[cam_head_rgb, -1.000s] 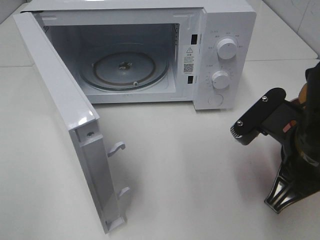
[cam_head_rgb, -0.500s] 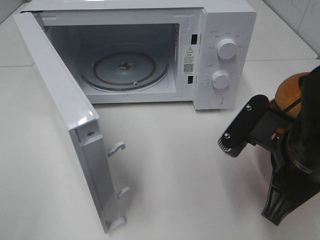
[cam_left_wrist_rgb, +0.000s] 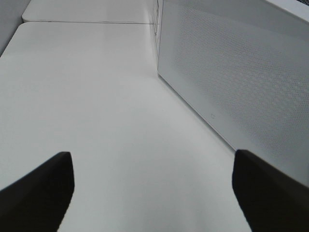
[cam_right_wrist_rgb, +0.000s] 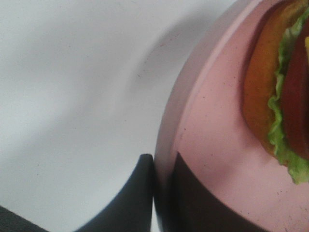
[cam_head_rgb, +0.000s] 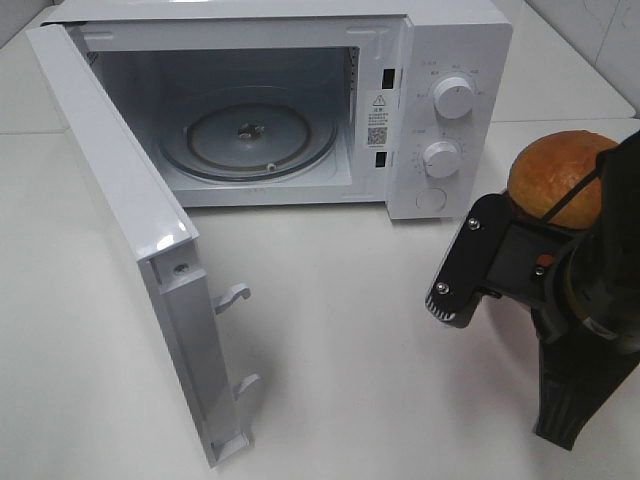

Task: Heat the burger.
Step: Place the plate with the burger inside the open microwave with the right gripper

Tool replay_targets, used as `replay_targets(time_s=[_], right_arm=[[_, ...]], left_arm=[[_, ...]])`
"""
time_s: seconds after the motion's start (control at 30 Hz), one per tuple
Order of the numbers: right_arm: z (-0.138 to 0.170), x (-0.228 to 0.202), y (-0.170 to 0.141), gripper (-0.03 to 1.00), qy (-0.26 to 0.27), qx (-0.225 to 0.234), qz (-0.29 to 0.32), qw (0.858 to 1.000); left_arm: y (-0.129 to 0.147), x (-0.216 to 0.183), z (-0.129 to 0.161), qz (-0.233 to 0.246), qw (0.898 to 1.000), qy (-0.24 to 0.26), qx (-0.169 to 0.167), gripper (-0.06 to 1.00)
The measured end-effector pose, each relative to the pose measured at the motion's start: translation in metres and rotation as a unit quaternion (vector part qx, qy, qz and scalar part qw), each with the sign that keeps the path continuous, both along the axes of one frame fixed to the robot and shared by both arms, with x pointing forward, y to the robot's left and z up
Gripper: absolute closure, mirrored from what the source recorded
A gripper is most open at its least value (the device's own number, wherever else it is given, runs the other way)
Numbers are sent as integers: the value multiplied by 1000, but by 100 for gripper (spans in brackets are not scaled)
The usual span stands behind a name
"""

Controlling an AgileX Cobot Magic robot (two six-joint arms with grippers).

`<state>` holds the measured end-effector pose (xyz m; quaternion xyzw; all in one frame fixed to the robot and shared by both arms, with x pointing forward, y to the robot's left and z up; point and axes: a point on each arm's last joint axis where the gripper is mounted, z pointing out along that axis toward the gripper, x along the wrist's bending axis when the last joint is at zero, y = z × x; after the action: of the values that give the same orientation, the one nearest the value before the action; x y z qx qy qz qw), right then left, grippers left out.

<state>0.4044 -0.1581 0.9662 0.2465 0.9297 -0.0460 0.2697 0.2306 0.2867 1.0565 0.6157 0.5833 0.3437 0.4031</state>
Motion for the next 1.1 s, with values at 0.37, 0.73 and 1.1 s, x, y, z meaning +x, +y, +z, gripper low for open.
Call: replay_targets(time_s=[0.37,0.73,1.1], right_arm=[[-1,2,9,91,11,-10,116,993],[-1,3,18,89,8,-6,205,979],[-1,3,29,88,-6,6,299,954]], left_arm=[[0,0,0,0,1000,0,0,13],[0,0,0,0,1000,0,0,13],[0,0,0,0,1000,0,0,13]])
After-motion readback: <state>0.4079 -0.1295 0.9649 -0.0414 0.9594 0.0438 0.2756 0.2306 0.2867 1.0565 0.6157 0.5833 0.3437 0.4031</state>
